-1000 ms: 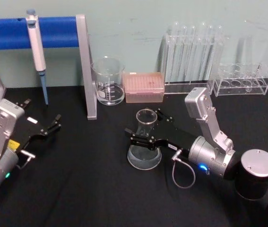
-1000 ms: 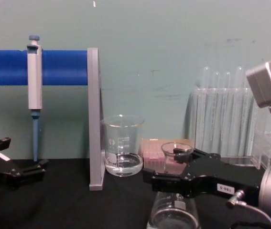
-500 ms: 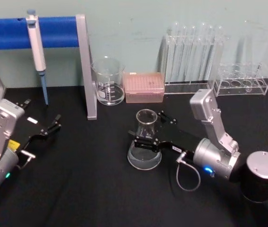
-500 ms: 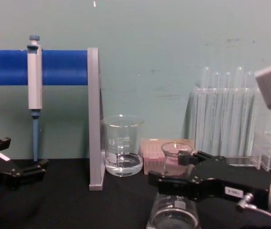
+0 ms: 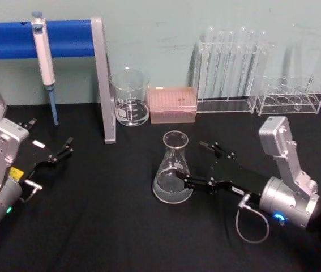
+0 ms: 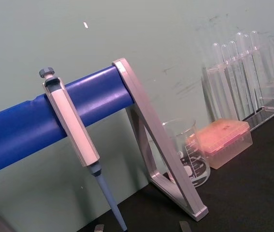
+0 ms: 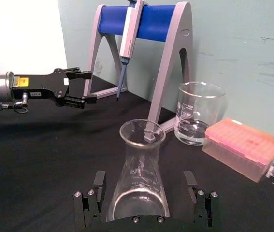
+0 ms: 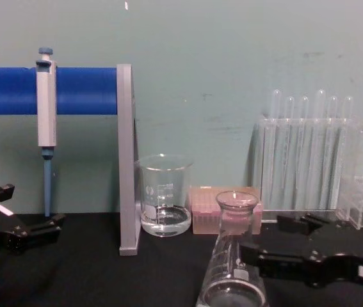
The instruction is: Grasp the erlenmeyer flask with one hand, shake it three times, then place it back.
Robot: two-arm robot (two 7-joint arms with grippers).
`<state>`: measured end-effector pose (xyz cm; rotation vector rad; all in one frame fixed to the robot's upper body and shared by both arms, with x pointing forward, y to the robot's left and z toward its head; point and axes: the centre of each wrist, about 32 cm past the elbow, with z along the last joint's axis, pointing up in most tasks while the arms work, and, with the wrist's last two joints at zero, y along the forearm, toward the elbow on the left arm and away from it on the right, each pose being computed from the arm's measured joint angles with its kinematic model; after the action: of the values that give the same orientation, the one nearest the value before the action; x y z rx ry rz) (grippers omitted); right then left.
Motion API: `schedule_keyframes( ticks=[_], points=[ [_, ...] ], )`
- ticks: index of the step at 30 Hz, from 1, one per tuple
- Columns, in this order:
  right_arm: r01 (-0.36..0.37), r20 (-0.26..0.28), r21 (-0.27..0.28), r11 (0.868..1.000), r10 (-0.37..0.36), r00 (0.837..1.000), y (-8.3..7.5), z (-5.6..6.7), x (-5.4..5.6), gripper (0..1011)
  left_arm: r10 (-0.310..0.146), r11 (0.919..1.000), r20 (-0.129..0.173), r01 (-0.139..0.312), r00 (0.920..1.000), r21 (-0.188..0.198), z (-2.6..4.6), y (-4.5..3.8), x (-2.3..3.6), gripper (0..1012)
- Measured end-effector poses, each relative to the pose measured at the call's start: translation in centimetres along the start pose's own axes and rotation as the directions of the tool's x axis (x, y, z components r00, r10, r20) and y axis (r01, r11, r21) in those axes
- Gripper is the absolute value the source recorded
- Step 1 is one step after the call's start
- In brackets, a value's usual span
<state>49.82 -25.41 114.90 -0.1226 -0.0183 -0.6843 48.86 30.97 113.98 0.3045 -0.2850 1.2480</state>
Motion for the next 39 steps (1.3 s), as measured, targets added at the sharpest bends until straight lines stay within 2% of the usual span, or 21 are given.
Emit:
schedule_keyframes(
  ticks=[4,13,23,26,27,30,34,37,39],
  points=[
    [0.006,0.001,-0.002,1.000,-0.006,1.000,-1.2,0.0,0.1,1003,0.000,1.0000,0.000,0.000,1.0000,0.000,0.00,0.00,0.00,1001],
    [0.032,0.002,0.002,0.999,-0.032,0.999,-2.8,0.1,0.2,1003,0.000,1.0000,0.000,0.000,1.0000,0.000,0.00,0.00,0.00,1001],
    [0.123,0.008,0.033,0.992,-0.124,0.992,-3.8,0.5,0.7,1003,0.000,1.0000,0.000,0.000,1.0000,0.000,0.00,0.00,0.00,1001],
    [0.185,0.007,0.053,0.981,-0.185,0.983,-3.7,0.6,0.8,1003,0.000,1.0000,0.000,0.000,1.0000,0.000,0.00,0.00,0.00,1001],
    [0.185,0.007,0.053,0.981,-0.185,0.983,-3.7,0.6,0.8,1003,0.000,1.0000,0.000,0.000,1.0000,0.000,0.00,0.00,0.00,1001],
    [0.250,0.006,0.073,0.966,-0.251,0.968,-3.2,0.7,0.7,1003,0.000,1.0000,0.000,0.000,1.0000,0.000,0.00,0.00,0.00,1001],
    [0.295,0.010,0.093,0.951,-0.298,0.955,-2.6,0.7,0.5,1003,0.000,1.0000,0.000,0.000,1.0000,0.000,0.00,0.00,0.00,1001],
    [0.353,0.008,0.120,0.928,-0.356,0.934,-1.6,0.9,0.3,1003,0.000,1.0000,0.000,0.000,1.0000,0.000,0.00,0.00,0.00,1001],
    [0.373,0.004,0.127,0.919,-0.376,0.926,-1.2,0.9,0.2,1003,0.000,1.0000,0.000,0.000,1.0000,0.000,0.00,0.00,0.00,1001]
  ],
)
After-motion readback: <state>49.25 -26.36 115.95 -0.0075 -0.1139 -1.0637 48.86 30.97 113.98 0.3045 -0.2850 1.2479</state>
